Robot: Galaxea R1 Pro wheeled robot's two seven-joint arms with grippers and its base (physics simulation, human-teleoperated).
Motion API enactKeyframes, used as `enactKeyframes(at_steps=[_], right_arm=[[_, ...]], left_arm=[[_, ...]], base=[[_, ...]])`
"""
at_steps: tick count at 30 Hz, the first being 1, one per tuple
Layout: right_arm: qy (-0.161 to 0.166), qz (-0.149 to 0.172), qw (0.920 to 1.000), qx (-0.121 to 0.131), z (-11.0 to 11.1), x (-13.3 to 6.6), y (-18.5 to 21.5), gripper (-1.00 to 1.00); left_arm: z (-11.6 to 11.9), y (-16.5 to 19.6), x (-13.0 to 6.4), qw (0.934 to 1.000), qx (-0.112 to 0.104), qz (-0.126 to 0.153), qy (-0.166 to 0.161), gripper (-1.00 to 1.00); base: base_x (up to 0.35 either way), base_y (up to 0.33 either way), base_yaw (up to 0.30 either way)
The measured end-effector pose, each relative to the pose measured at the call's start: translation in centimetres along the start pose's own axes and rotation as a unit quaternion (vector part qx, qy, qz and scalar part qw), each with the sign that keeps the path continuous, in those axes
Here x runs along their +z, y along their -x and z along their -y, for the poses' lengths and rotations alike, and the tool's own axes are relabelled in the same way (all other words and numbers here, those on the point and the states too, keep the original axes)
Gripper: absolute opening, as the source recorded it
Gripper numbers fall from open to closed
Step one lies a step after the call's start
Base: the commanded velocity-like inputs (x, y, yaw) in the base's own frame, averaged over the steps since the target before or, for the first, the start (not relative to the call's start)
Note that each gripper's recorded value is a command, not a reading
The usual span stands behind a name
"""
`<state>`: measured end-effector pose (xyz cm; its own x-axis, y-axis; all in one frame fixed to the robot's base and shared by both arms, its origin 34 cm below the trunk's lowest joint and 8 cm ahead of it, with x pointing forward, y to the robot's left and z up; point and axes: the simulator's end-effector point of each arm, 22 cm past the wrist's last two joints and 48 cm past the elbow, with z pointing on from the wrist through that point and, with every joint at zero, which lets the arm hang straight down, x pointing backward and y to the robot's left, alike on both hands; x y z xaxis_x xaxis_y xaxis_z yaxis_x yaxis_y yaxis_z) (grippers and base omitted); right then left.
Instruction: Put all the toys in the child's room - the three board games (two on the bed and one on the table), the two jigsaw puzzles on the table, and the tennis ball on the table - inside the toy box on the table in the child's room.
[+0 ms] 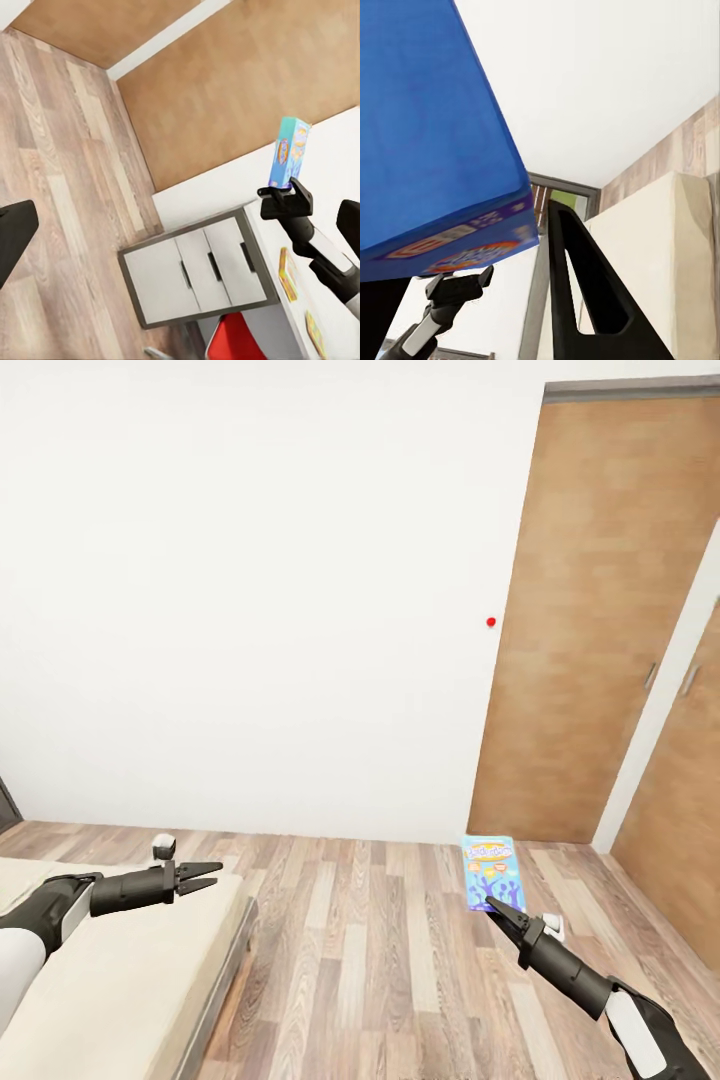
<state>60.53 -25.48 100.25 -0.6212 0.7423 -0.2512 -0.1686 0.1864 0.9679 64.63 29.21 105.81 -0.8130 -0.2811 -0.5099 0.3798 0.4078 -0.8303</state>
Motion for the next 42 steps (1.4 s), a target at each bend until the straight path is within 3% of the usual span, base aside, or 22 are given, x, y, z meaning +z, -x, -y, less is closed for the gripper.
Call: enactKeyframes(at_steps=[42], right_arm=[[0.0, 0.0, 1.0, -0.001, 0.01, -0.05, 0.04, -1.0]], left_arm=[[-0.05, 0.0, -0.01, 1.0, -0.001, 0.0, 0.001, 1.0]], base=[[-0.016, 0.0, -0.28]])
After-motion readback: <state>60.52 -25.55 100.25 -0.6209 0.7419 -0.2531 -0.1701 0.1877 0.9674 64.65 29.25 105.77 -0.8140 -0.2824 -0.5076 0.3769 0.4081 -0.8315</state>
